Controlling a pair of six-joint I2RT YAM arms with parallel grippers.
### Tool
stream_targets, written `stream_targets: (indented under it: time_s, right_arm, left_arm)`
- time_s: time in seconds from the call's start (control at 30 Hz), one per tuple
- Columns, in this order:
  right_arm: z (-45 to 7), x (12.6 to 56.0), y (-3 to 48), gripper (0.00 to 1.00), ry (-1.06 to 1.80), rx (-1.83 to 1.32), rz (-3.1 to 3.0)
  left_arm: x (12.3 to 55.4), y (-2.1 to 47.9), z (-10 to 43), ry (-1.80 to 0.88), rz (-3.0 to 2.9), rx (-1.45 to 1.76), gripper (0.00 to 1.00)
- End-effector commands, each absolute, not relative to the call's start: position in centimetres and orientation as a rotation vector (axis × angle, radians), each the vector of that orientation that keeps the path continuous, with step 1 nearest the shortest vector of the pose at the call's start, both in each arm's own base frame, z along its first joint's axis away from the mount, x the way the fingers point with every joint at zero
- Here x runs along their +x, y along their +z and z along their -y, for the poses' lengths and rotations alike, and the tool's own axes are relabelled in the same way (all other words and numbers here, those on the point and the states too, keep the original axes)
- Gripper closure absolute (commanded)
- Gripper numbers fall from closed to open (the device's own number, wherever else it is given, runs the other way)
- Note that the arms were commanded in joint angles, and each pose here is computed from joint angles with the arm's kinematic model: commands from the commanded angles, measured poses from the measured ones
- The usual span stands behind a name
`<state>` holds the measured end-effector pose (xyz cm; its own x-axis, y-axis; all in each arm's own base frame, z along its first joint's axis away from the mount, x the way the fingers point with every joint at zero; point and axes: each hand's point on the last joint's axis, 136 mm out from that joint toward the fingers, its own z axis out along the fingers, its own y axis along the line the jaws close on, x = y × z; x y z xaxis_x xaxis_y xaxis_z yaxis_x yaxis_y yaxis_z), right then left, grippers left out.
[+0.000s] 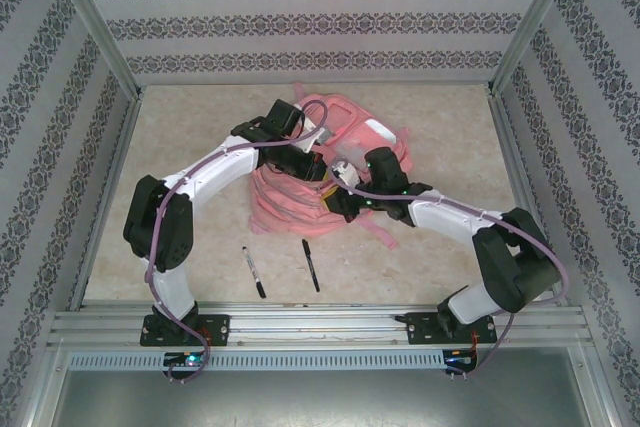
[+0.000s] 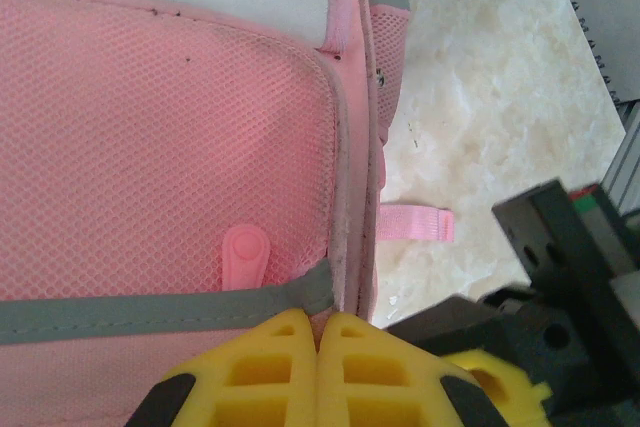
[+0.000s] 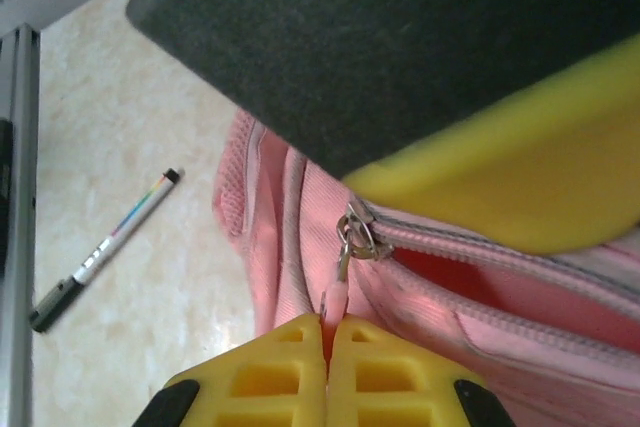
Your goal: Pack the student bag
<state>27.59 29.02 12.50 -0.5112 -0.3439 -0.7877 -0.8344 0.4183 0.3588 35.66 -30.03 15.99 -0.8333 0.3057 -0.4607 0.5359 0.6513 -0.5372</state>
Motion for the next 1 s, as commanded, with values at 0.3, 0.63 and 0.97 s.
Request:
stream_targets:
  time_s: [0.3, 0.63, 0.97]
  right_arm:
    - [-32.4, 27.8, 13.1, 0.71, 1.286, -0.336, -2.029]
    - [-27.2, 27.2, 13.7, 0.62, 1.493, 0.438, -2.265]
    - [-21.7, 31.2, 15.1, 0.6, 1.344, 0.934, -2.22]
  left_arm:
    - [39.1, 17.5, 31.6, -1.076, -2.446, 0.515, 1.0]
    - [39.2, 18.0, 32.2, -1.131, -2.413, 0.522, 1.0]
    - [38.7, 17.6, 32.5, -1.16, -2.413, 0.563, 1.0]
